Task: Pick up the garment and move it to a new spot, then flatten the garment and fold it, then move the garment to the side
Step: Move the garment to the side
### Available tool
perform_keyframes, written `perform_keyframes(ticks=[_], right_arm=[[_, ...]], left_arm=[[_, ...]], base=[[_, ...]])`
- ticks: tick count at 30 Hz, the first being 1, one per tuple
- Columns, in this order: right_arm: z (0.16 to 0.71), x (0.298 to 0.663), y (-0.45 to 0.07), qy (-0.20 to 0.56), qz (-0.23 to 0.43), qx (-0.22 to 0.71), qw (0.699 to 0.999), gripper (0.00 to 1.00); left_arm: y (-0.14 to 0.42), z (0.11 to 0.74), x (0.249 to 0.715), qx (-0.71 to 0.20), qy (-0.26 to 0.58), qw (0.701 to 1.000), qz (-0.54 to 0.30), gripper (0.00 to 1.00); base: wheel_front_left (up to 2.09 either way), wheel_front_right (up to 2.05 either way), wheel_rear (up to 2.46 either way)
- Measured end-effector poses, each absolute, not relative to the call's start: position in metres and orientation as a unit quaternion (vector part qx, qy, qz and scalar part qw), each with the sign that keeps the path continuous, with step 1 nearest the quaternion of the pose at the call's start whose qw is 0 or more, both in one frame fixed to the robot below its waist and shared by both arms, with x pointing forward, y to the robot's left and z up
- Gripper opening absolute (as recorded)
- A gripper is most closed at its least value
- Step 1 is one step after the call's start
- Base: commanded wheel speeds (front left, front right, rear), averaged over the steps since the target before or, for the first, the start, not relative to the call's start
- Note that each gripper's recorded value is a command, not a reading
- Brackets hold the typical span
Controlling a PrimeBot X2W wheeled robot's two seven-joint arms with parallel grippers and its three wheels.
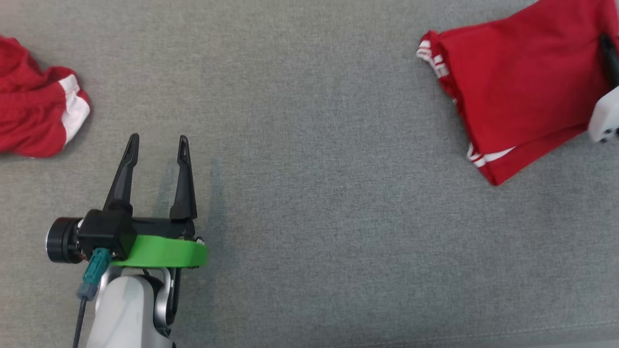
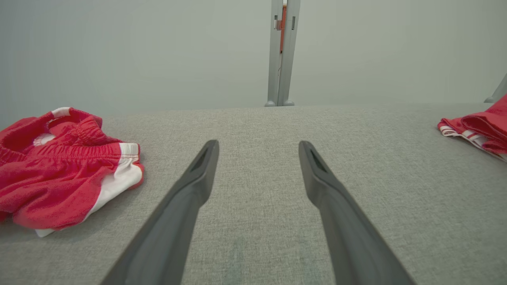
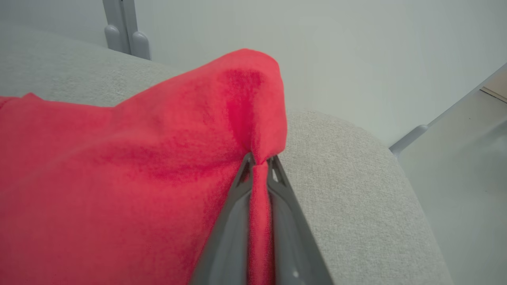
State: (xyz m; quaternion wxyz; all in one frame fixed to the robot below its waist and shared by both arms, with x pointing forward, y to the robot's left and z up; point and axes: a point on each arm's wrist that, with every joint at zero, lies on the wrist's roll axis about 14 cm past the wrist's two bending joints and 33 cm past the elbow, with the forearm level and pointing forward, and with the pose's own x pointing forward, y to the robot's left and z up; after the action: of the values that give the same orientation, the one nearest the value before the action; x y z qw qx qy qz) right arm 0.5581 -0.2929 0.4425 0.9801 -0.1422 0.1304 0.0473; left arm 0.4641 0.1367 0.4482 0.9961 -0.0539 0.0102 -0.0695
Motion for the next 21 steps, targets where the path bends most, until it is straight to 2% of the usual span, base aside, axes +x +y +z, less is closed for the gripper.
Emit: perform_keyframes(ticks=[4, 13, 21], right_arm=[[0.448, 0.572, -0.334, 0.132, 0.018, -0.174, 0.976, 0.00], [0.461, 0.571, -0.417, 0.152, -0.051, -0.232, 0.960, 0.00], [0.469, 0.571, -0.443, 0.162, -0.077, -0.253, 0.951, 0.00]], left_arm=[[0.124, 0.431, 0.482, -0.048, 0.017, 0.994, -0.091, 1.00], [0.094, 0.387, 0.503, -0.045, 0.047, 0.988, -0.144, 1.00], [0.082, 0.372, 0.508, -0.051, 0.053, 0.984, -0.160, 1.00]], base=[[0.00, 0.00, 0.00], [0.00, 0.00, 0.00], [0.00, 0.00, 0.00]])
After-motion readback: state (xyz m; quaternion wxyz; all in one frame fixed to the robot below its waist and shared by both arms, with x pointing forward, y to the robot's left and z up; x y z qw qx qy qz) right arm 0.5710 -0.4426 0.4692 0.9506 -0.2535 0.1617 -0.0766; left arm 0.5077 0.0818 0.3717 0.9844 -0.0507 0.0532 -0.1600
